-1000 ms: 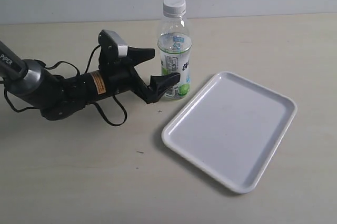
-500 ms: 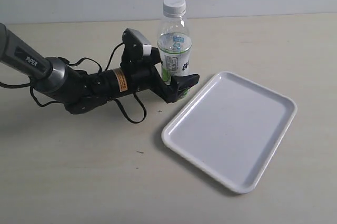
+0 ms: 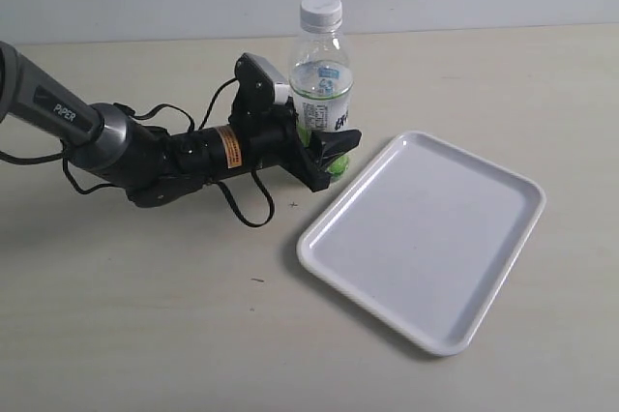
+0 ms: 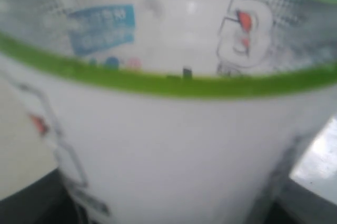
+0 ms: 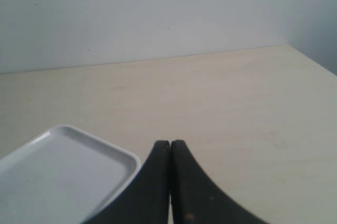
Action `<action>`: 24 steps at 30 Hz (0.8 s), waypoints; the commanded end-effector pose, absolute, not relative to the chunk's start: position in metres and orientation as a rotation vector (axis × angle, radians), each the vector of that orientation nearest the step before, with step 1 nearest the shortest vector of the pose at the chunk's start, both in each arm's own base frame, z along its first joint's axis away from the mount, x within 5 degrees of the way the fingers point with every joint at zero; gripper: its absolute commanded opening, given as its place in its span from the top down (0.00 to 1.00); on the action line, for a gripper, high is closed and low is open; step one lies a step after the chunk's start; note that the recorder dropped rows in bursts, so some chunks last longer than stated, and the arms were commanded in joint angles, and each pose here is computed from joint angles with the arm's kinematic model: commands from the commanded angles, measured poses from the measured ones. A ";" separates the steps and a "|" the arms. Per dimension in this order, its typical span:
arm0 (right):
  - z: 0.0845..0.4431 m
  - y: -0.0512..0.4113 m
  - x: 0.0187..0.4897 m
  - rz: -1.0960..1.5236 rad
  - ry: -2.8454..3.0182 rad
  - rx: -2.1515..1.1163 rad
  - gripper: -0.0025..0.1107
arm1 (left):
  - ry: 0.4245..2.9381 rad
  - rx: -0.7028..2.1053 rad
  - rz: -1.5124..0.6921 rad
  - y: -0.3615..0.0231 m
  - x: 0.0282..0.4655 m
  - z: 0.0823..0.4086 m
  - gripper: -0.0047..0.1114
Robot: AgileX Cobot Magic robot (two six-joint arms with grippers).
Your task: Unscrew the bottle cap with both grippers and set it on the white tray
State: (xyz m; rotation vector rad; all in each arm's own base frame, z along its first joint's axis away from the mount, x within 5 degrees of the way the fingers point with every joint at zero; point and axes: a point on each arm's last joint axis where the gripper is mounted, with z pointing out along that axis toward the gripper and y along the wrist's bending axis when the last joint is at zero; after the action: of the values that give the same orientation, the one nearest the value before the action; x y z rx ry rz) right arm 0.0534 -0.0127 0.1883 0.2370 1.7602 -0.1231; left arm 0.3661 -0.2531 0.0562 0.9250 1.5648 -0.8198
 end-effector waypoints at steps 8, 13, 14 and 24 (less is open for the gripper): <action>0.188 -0.013 0.053 -0.128 1.752 0.242 0.98 | 1.469 1.084 -0.777 -0.254 0.365 0.083 0.96; 0.188 -0.013 0.053 -0.128 1.752 0.242 0.98 | 1.604 1.119 -0.656 -0.248 0.369 0.094 0.96; 0.188 -0.013 0.053 -0.128 1.752 0.242 0.98 | 1.607 1.123 -0.655 -0.248 0.368 0.095 0.96; 0.187 -0.013 0.053 -0.128 1.753 0.243 0.98 | 1.589 1.180 -0.655 -0.248 0.365 0.094 0.96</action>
State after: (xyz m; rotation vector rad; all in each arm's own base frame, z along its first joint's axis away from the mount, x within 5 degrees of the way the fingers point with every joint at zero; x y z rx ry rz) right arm 0.0534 -0.0127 0.1883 0.2370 1.7602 -0.1231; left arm 0.3655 -0.2481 0.0845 1.1965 1.6158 -0.6382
